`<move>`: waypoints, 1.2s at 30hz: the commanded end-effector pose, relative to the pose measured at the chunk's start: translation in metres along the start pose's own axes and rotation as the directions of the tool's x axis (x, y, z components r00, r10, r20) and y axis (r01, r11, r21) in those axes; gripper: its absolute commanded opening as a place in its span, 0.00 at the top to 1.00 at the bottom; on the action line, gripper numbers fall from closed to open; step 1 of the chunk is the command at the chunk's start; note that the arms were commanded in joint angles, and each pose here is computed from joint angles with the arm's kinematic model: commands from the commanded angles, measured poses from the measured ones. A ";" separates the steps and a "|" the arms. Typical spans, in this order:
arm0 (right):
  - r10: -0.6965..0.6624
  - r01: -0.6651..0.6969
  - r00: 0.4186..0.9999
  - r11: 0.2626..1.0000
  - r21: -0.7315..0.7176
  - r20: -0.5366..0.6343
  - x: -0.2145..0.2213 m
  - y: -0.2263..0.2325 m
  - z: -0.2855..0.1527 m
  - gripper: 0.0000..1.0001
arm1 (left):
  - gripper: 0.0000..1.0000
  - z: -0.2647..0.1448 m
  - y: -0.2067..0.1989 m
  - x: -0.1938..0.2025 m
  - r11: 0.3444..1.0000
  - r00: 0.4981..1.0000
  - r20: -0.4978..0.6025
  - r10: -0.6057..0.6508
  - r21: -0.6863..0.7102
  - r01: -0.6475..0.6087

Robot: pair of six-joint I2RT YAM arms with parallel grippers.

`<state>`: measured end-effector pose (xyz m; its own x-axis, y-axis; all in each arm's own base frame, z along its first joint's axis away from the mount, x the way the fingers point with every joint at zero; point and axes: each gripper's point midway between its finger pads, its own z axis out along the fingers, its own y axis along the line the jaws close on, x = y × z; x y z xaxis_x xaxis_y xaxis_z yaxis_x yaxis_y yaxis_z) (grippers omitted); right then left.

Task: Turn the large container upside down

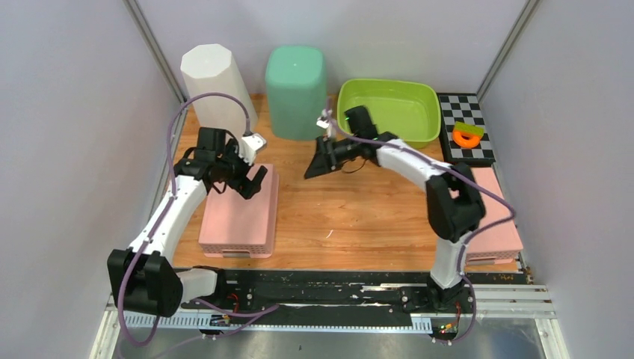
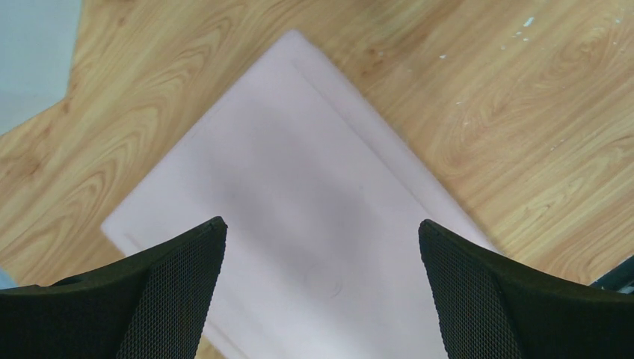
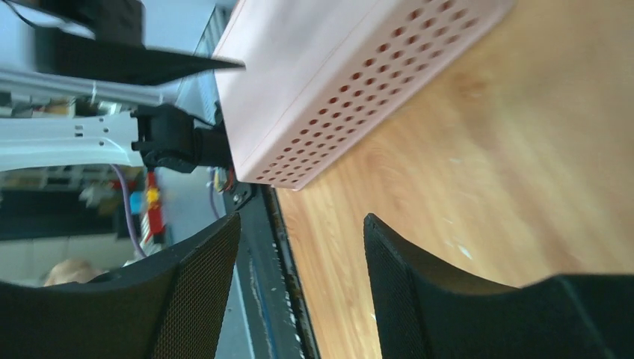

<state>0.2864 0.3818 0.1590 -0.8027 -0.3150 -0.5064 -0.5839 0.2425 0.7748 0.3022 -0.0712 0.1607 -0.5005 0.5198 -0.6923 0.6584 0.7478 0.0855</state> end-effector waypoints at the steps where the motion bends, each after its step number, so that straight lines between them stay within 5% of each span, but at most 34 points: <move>1: -0.069 0.063 0.994 0.995 0.076 0.082 -0.003 -0.010 -0.073 0.35 | 0.00 0.016 -0.018 -0.001 0.999 0.997 -0.064 0.042 0.011 -0.042; 10: -0.120 0.092 0.977 0.983 0.157 0.178 0.012 -0.022 -0.126 0.32 | 0.00 0.045 -0.018 0.023 0.999 0.973 -0.232 0.015 -0.031 -0.022; 36: -0.094 0.068 0.977 0.988 0.138 0.190 0.019 -0.034 -0.122 0.31 | 0.00 0.085 0.004 0.060 0.988 0.918 -0.394 0.043 -0.123 -0.099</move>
<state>0.3040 0.2616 0.1686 -0.7585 -0.1711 -0.6289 -0.6431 0.3533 0.6794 0.3365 -0.0975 0.1054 -0.5867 0.6248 -0.5152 0.6167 0.7571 0.2158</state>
